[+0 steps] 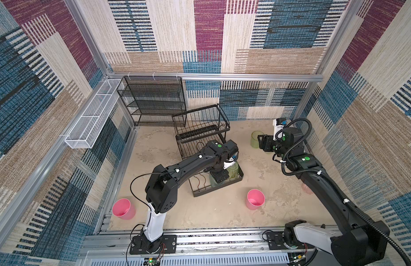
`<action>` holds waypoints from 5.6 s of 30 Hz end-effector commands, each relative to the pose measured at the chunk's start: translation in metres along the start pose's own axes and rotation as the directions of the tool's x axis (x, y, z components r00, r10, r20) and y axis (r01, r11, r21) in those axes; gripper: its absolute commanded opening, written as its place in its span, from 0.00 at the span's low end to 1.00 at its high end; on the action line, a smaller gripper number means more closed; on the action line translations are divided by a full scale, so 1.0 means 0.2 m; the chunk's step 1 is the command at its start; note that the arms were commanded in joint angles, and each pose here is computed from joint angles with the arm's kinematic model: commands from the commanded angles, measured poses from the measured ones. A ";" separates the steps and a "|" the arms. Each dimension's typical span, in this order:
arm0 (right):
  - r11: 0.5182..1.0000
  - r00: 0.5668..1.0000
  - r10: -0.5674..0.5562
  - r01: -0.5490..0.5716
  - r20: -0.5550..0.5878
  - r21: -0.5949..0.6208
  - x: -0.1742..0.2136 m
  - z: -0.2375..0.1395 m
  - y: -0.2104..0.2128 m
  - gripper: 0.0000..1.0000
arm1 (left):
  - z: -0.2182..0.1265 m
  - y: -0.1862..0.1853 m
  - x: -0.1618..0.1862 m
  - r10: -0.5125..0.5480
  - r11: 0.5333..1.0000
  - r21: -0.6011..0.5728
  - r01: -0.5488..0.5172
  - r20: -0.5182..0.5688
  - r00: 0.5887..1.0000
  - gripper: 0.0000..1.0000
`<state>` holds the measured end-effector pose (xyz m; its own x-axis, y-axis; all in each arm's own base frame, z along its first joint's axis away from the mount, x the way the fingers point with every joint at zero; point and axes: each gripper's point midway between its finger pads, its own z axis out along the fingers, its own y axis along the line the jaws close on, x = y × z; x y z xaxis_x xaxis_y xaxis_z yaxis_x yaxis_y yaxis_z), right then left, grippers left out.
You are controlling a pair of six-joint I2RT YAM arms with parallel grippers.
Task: Load the cups into the dish rack
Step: 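Carry the teal cup with the left gripper down into the rack, then open the left gripper to release the teal cup beside the green cup, then grasp a green cup on the table with the right gripper while left gripper rises, then lift the green cup with the right gripper toward the left gripper while left arm reaches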
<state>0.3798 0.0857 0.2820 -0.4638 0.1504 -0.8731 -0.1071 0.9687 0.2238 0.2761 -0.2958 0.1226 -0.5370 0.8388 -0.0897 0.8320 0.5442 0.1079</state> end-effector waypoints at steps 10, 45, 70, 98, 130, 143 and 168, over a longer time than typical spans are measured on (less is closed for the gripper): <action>1.000 0.999 -0.005 0.005 0.042 -0.012 -0.06 -0.01 0.02 0.80 | -0.04 0.00 -0.01 0.024 1.000 -0.005 -0.024 0.013 1.000 0.87; 0.970 0.982 0.090 -0.049 -0.164 0.238 0.10 0.32 -0.23 0.79 | -0.52 0.04 0.11 -0.075 0.993 -0.047 0.105 0.430 0.900 0.90; 0.964 0.904 0.035 0.081 -0.426 0.252 0.28 1.02 -0.32 0.45 | -0.75 -0.04 0.19 -0.138 0.981 0.196 -0.014 0.738 0.660 0.88; 0.971 0.914 -0.006 0.101 -0.406 0.215 0.16 1.00 -0.23 0.01 | -0.74 0.20 0.18 -0.269 0.963 0.203 0.177 0.748 0.606 0.91; 0.905 0.986 -0.165 0.142 -0.023 -0.402 -0.15 -0.16 0.68 0.00 | -0.89 0.34 0.38 -0.659 0.710 0.410 0.573 0.675 0.333 0.99; 0.626 0.966 -0.202 0.256 0.165 -0.736 -0.18 -0.42 0.99 0.00 | -1.18 0.36 0.17 -0.562 0.827 0.496 0.265 0.753 0.342 0.99; 0.334 0.951 -0.136 0.309 0.279 -0.890 -0.54 -0.52 1.00 0.00 | -1.56 0.53 -0.23 -0.357 0.839 0.427 -0.337 0.900 0.250 0.98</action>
<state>0.3270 0.2382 0.4539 -0.2295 0.0565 -0.9717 -0.9332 0.2709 0.2362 0.3485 -0.2657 0.4314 -0.3596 0.0328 -0.9325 0.9071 0.2467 -0.3411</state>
